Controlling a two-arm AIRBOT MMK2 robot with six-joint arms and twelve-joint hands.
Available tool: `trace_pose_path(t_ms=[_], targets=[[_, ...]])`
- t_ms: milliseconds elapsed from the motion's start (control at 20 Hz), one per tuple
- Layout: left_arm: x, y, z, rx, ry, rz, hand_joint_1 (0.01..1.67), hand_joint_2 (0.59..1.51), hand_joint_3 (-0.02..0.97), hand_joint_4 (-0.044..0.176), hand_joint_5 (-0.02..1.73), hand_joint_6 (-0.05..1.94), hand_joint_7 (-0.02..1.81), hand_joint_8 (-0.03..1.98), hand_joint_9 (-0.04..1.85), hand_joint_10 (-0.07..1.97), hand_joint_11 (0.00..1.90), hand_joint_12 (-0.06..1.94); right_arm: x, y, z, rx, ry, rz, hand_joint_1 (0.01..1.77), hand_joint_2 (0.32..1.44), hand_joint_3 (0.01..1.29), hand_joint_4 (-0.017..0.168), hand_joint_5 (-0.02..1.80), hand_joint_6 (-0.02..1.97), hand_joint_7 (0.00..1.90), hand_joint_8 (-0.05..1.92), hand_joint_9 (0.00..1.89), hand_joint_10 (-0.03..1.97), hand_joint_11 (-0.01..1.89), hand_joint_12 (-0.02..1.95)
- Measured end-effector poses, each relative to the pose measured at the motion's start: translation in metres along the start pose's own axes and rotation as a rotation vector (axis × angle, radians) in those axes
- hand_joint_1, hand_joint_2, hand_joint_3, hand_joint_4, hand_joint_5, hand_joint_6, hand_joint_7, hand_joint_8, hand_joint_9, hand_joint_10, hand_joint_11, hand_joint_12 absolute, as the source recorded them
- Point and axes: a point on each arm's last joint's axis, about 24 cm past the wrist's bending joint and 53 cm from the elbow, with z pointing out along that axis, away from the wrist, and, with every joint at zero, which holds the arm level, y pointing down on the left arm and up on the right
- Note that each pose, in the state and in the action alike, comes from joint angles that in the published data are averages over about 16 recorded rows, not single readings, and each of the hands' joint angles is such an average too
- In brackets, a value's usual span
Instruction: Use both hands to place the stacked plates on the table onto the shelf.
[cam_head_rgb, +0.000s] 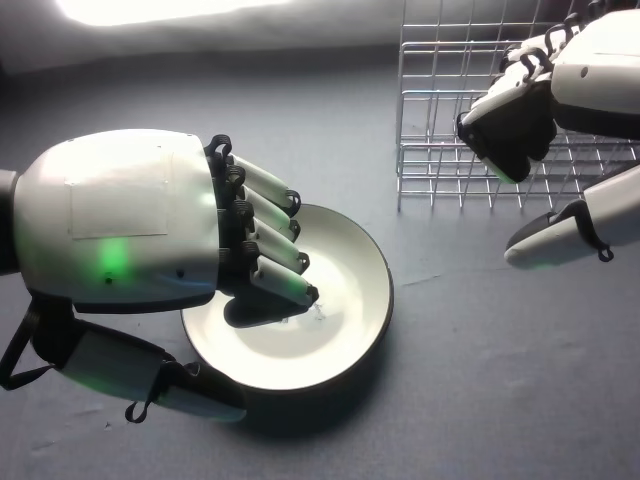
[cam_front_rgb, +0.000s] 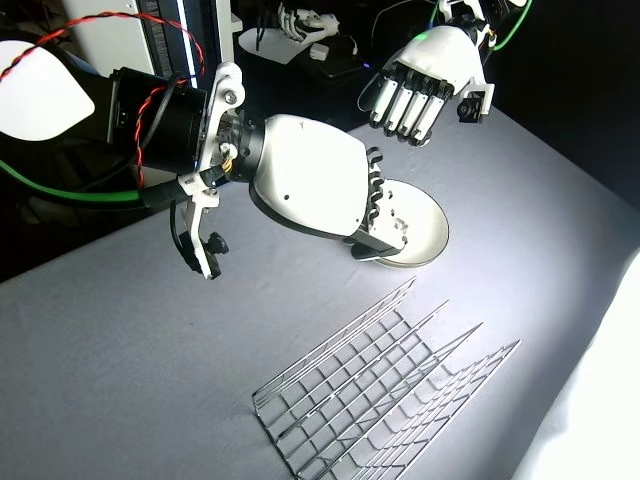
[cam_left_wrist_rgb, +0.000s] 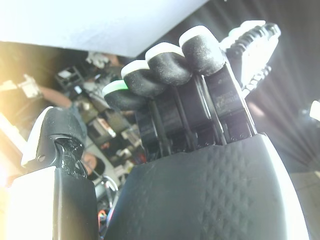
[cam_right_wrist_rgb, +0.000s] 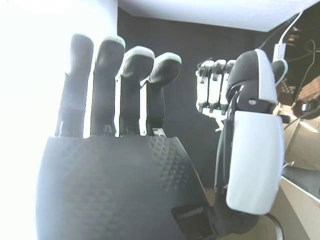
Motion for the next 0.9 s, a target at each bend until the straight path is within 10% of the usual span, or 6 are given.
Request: trace_pose_path(t_ms=[650,900], targets=[[0.006,0.003,-0.005,0.018,0.059,-0.017,0.02,1.148,0.003,0.001,0.08,0.01,0.07,0.01,0.04,0.02,0.02,0.04,-0.002,-0.002,0.0,0.013,-0.004,-0.017,0.02,1.33,0.02,-0.002,0.11,0.06,0.13,0.05,0.09,0.06,0.01,0.37],[0.017,0.009,-0.01,0.029,0.135,-0.012,0.02,1.146,0.006,0.0,0.06,-0.01,0.05,-0.01,0.03,0.01,0.02,0.01,-0.003,-0.005,-0.001,0.021,-0.004,-0.025,0.02,1.33,0.01,-0.002,0.09,0.02,0.1,0.02,0.07,0.02,0.02,0.28]])
